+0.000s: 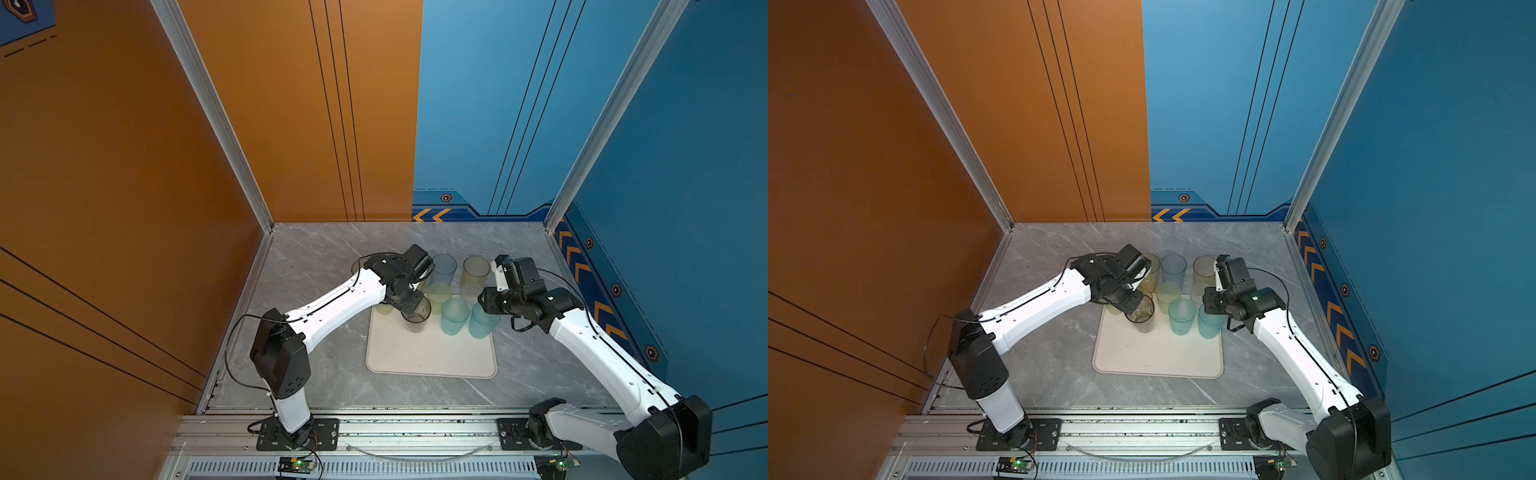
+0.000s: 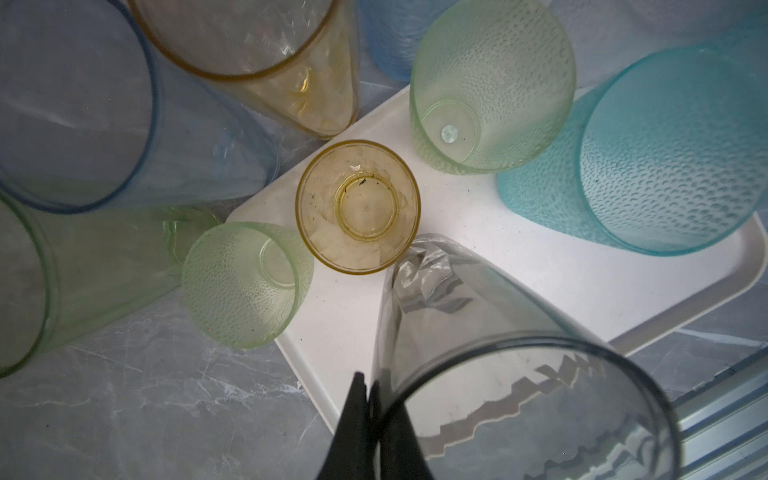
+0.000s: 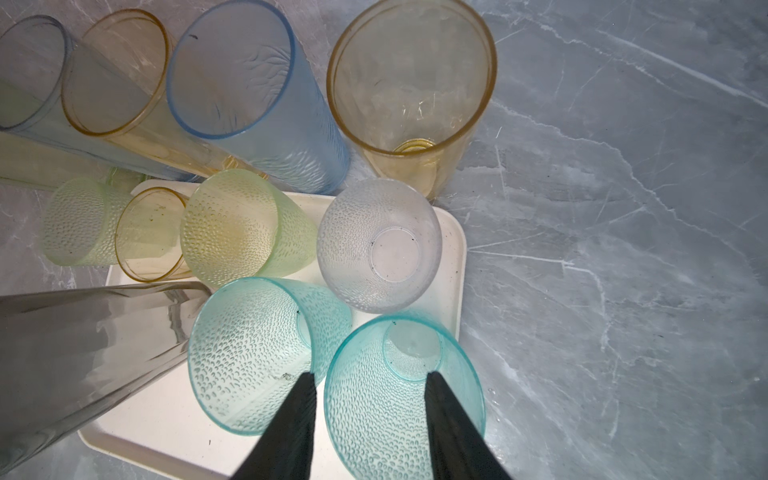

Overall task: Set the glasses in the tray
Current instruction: 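Lift the clear grey cup with the left gripper and carry it over the tray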

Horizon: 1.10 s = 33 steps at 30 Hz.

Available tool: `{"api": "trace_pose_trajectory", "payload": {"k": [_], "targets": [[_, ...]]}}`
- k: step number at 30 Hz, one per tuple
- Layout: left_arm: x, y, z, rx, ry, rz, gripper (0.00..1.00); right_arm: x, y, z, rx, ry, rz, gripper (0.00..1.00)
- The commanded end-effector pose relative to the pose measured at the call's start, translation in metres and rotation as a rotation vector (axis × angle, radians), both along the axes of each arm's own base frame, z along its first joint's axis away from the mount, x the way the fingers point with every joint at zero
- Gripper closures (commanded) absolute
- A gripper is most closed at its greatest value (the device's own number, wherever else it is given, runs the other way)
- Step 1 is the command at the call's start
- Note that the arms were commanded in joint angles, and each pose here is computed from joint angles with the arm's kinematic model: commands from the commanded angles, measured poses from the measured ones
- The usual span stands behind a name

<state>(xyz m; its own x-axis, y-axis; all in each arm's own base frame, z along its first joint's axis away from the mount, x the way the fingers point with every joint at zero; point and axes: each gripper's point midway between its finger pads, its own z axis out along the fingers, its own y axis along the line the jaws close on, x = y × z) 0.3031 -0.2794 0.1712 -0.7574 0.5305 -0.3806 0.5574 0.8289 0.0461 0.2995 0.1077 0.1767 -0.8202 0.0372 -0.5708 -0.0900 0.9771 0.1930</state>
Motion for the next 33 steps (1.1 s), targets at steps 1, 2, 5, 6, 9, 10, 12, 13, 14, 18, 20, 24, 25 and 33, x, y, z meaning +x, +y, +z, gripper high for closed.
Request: {"api": "trace_pose_trajectory", "payload": {"k": [1,2,5,6,9,10,12,13,14,18,20,24,25,33], "targets": [[0.007,-0.011,0.006,0.002,-0.019,-0.032,0.95,0.003,-0.005,0.007,-0.008,-0.018,-0.021,0.58],[0.008,-0.014,0.003,0.005,-0.016,-0.04,0.95,0.003,-0.005,0.007,-0.008,-0.017,-0.021,0.58],[0.011,-0.021,-0.002,0.006,-0.003,-0.053,0.95,0.003,-0.006,0.007,-0.008,-0.018,-0.022,0.58],[0.011,-0.024,-0.004,0.005,0.003,-0.058,0.95,0.003,-0.007,0.006,-0.008,-0.018,-0.023,0.58],[0.012,-0.029,-0.009,0.004,0.015,-0.068,0.95,0.004,-0.008,0.007,-0.008,-0.02,-0.027,0.58],[0.012,-0.03,-0.01,0.005,0.02,-0.071,0.95,0.004,-0.009,0.007,-0.007,-0.019,-0.028,0.58],[0.012,-0.031,-0.014,0.012,0.024,-0.073,0.95,0.003,-0.009,0.006,-0.007,-0.017,-0.028,0.58],[0.013,-0.031,-0.015,0.014,0.024,-0.073,0.95,0.003,-0.009,0.005,-0.006,-0.015,-0.028,0.58],[0.013,-0.031,-0.015,0.016,0.025,-0.075,0.95,0.004,-0.008,0.006,-0.006,-0.016,-0.027,0.58],[0.015,-0.032,-0.018,0.024,0.026,-0.075,0.95,0.004,-0.009,0.003,-0.007,-0.01,-0.028,0.58],[0.015,-0.033,-0.02,0.025,0.027,-0.076,0.95,0.004,-0.009,0.003,-0.007,-0.009,-0.028,0.58],[0.017,-0.035,-0.021,0.024,0.03,-0.079,0.94,0.004,-0.009,0.003,-0.007,-0.01,-0.029,0.58],[0.017,-0.035,-0.022,0.024,0.033,-0.079,0.94,0.004,-0.009,0.004,-0.006,-0.01,-0.029,0.58],[0.016,-0.038,-0.029,0.03,0.059,-0.086,0.93,0.004,-0.011,0.004,-0.003,-0.012,-0.032,0.58]]}}
